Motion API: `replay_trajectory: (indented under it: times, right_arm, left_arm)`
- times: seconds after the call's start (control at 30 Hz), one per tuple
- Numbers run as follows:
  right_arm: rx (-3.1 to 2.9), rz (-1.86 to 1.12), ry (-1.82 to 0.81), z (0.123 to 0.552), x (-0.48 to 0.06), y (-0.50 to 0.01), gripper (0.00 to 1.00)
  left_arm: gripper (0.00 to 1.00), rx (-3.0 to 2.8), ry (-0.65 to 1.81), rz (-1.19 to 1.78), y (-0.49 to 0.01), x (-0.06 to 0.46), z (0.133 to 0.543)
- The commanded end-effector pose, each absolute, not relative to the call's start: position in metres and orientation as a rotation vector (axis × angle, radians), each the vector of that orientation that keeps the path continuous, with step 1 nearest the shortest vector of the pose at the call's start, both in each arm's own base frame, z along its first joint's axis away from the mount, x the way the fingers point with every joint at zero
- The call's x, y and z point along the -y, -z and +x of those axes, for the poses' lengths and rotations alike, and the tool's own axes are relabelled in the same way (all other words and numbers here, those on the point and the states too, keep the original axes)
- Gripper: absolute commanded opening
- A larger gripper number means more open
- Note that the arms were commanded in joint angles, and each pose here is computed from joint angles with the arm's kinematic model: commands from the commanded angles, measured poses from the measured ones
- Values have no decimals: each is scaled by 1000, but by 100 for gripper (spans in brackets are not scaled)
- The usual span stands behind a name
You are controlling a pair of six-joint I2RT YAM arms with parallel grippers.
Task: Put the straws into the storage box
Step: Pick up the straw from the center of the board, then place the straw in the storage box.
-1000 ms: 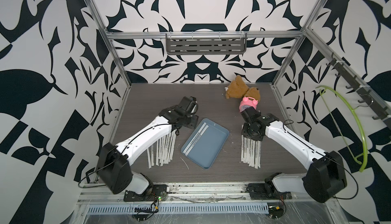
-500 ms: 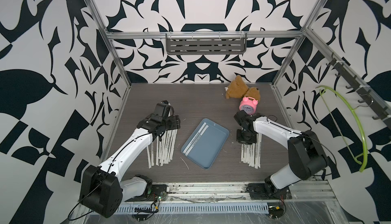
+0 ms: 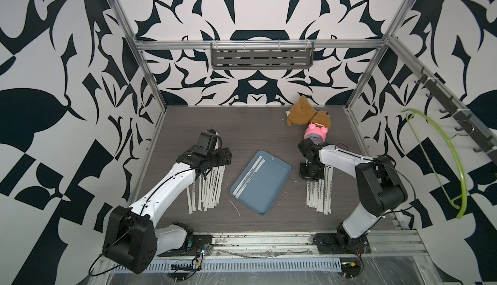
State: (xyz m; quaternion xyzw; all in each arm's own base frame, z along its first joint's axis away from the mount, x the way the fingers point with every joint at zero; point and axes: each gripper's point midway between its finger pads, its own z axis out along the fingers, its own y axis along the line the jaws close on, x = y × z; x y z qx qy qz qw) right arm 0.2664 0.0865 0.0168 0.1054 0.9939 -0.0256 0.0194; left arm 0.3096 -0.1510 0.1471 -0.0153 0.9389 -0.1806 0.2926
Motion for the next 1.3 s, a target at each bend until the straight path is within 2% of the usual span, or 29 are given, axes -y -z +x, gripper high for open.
replay_trajectory:
  times: [0.0,0.3,0.63,0.8,0.9,1.03,1.27]
  right_arm:
    - [-3064,301,63,275,-88,-22,20]
    - [-3057,349,58,266,-88,-23,11]
    - [-2893,572,-39,256,-108,-86,7]
    - [-2756,705,-127,249,-155,-123,5]
    - [-2656,756,-205,260,-198,-134,4]
    - [-2642,767,-234,268,-255,-120,4]
    - [-2699,784,-234,278,-290,-81,4]
  left_arm:
    - [74,-2509,503,-42,-144,154,309]
    - [74,-2521,509,-42,-140,154,306]
    - [74,-2506,438,-37,-144,143,303]
    - [73,-2495,458,-45,-138,142,298]
    - [73,-2510,467,-54,-134,143,296]
    - [73,-2495,449,-61,-136,139,295]
    - [73,-2487,420,-47,-137,132,288]
